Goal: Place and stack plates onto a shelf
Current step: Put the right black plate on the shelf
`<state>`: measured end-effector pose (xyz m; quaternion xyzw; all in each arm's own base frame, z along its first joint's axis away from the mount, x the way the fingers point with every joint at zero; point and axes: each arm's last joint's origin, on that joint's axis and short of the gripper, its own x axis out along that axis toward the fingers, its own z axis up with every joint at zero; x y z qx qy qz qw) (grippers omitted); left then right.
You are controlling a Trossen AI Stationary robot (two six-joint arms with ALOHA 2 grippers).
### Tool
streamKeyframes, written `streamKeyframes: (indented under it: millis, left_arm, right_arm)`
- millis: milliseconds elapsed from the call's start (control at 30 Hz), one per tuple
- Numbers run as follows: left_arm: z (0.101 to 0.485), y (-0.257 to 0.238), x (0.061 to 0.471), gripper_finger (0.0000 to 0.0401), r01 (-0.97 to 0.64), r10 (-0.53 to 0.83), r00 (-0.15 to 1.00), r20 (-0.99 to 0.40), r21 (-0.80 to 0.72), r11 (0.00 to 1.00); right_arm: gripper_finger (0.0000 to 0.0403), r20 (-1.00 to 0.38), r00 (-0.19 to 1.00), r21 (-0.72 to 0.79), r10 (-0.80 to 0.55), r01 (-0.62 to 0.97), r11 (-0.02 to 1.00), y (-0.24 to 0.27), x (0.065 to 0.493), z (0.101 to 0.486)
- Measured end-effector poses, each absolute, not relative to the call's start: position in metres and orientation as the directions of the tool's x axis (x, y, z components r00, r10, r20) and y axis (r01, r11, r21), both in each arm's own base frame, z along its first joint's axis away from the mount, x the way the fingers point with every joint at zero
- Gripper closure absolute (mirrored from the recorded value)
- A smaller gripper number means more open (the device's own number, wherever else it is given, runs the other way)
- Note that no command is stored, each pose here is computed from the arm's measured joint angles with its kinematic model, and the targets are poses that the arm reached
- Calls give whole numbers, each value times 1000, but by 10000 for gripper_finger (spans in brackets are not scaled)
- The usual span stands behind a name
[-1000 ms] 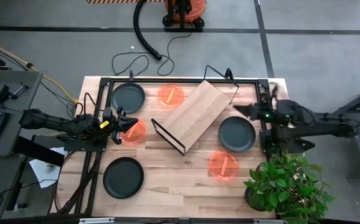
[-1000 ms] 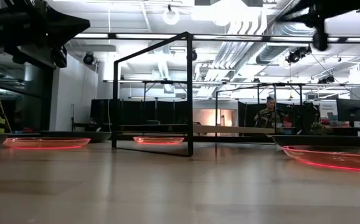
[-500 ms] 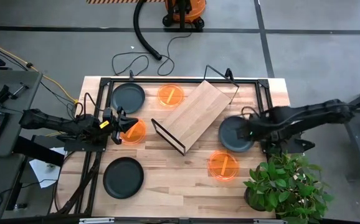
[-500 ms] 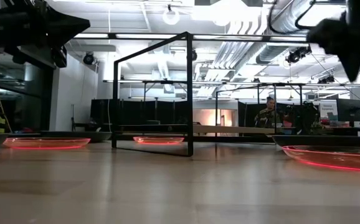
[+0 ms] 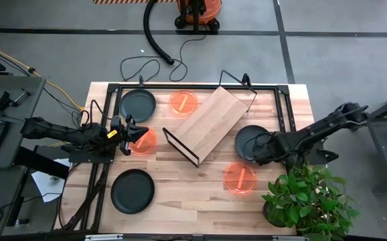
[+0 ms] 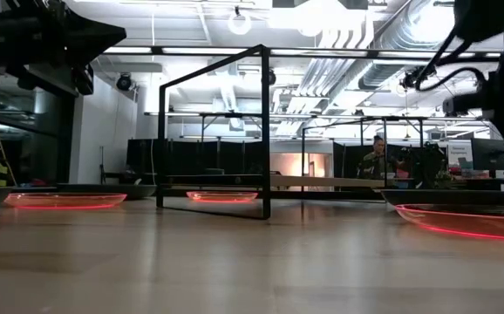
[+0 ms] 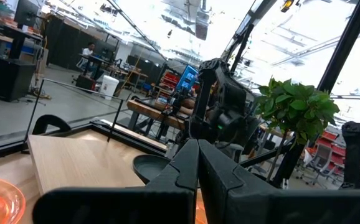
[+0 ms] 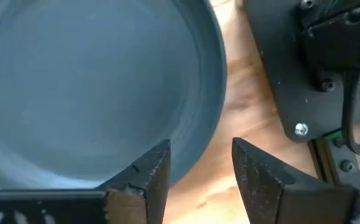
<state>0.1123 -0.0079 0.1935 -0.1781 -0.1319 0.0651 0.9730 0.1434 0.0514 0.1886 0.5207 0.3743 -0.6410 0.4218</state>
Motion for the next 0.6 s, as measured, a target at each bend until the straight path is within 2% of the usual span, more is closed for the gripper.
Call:
streamKeyframes:
  millis: [167, 333, 500, 600]
  left_arm:
    - [193, -8, 112, 400, -80, 174, 957, 232, -363, 928]
    - [193, -8, 112, 400, -81, 174, 957, 230, -363, 928]
    - [192, -8, 113, 400, -84, 173, 959, 223, -361, 929]
    - [191, -8, 113, 400, -88, 173, 962, 211, -358, 930]
  right_arm:
    - [262, -993, -26, 21, -115, 923, -385, 51, 153, 166]
    - [265, -992, -53, -4, -113, 918, -396, 49, 150, 153]
    - [265, -989, -76, -20, -126, 920, -392, 50, 153, 166]
    - [265, -986, -96, -41, -139, 934, -356, 52, 156, 184]
